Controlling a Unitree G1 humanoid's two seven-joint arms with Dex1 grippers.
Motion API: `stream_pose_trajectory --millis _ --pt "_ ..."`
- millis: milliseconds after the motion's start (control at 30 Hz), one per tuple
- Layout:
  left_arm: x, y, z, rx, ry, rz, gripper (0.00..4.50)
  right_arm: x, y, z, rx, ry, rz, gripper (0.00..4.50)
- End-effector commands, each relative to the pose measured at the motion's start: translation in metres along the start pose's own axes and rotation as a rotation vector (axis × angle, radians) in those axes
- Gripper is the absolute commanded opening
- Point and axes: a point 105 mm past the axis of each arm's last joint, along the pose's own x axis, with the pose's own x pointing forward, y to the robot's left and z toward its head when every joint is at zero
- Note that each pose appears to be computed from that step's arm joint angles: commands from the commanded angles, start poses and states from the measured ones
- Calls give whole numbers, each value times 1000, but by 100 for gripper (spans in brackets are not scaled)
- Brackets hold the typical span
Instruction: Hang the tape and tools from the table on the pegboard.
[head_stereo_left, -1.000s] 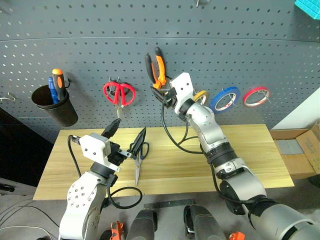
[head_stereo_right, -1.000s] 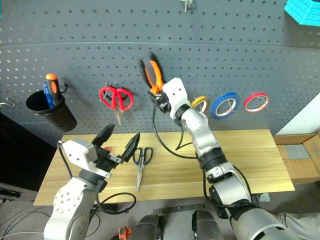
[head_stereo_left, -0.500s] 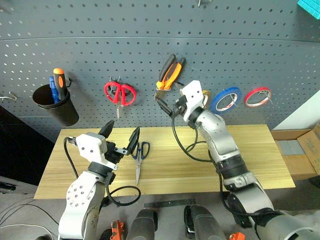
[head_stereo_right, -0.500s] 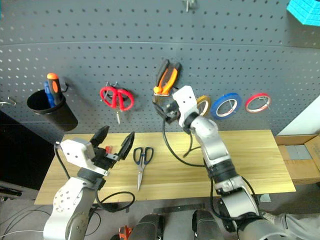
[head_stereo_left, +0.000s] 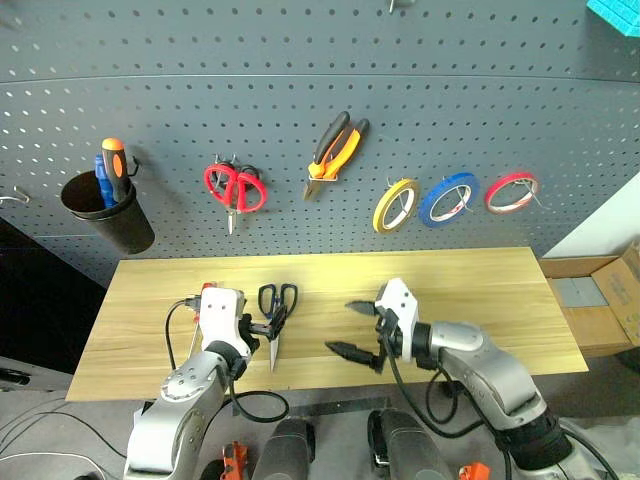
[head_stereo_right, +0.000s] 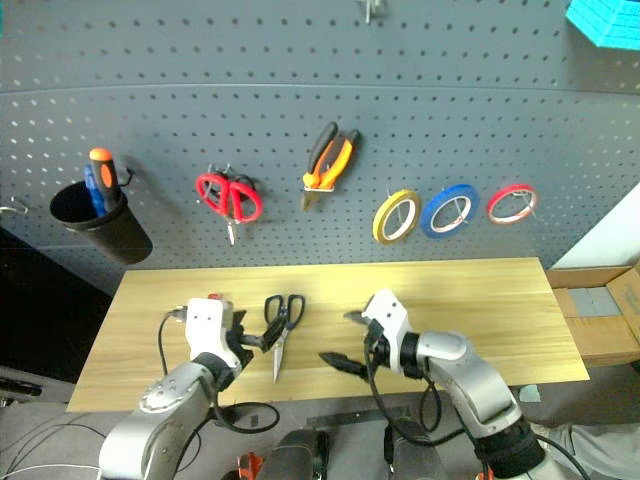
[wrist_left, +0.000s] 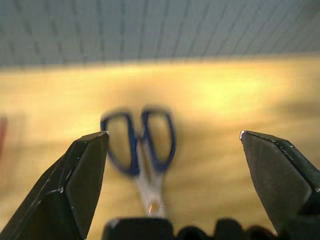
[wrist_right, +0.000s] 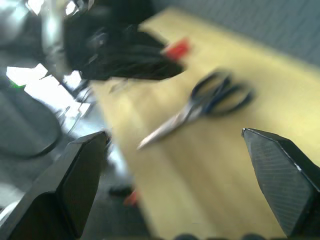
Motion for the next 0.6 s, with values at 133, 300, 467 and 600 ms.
stream_pose_trajectory --millis 133,300,467,600 --pt "10 6 -18 -55 144 138 450 -2 -4 21 -33 -95 -27 448" --pt "12 -12 -27 -139 217 96 450 -8 -32 25 -102 -111 -170 448" --pt "19 -19 -26 -125 230 74 450 -9 -41 26 -117 -122 -219 448" --pt "28 -13 -28 -100 262 124 450 -9 -41 25 -121 -120 -227 448"
